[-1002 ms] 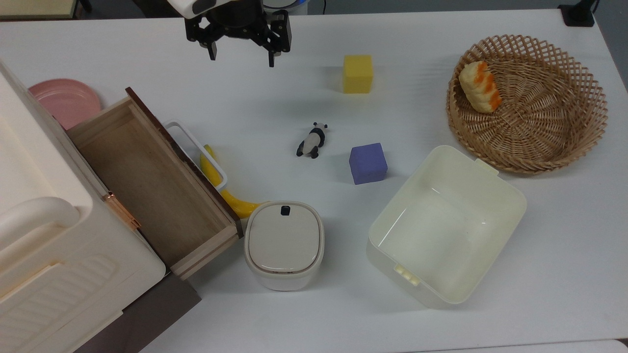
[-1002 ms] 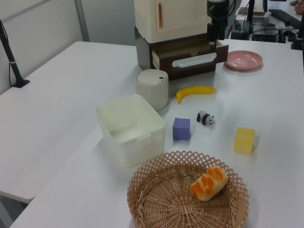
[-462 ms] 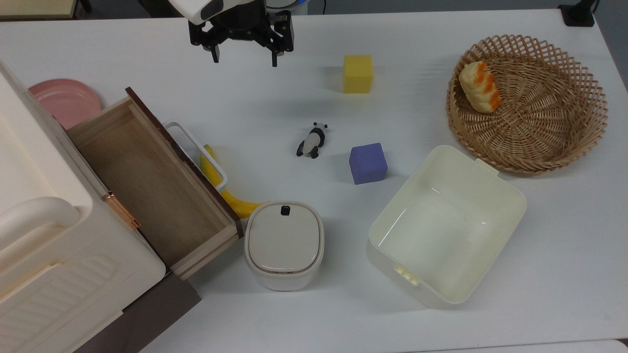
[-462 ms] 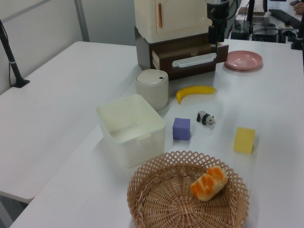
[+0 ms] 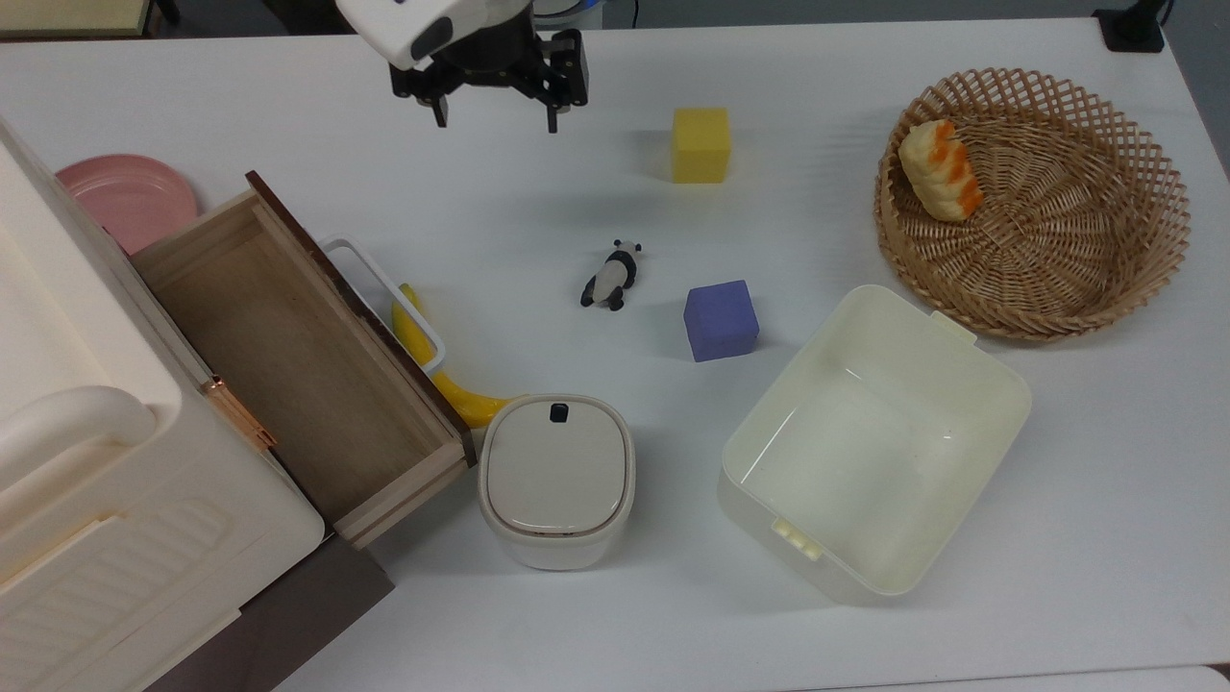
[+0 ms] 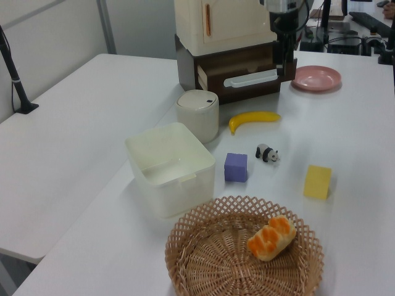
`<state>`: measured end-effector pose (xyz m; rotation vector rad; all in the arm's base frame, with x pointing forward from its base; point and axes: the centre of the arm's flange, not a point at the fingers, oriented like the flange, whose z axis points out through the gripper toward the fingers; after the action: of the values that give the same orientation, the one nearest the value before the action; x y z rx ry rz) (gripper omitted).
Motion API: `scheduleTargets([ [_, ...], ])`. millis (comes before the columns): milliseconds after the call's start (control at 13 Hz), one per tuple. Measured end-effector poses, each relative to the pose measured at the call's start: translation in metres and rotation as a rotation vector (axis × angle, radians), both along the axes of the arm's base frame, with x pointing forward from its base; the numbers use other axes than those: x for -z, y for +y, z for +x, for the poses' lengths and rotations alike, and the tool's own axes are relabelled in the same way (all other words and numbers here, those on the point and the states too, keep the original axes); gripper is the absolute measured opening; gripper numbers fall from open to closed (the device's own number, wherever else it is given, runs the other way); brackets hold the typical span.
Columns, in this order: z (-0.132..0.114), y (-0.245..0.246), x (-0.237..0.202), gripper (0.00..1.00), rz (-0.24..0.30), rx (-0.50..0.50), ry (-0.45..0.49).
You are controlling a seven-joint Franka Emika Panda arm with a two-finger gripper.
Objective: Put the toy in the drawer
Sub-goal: 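Move the gripper down over the panda toy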
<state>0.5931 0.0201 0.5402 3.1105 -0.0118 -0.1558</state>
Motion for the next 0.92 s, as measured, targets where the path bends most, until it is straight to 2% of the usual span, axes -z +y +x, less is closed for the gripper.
scheduleTargets([
  [308, -0.009, 0.028, 0.036, 1.0, 0.0, 0.01, 0.047],
  [693, -0.014, 0.061, 0.103, 0.99, -0.002, 0.083, 0.006],
  [925, -0.012, 0.066, 0.142, 0.89, -0.003, 0.082, 0.022],
])
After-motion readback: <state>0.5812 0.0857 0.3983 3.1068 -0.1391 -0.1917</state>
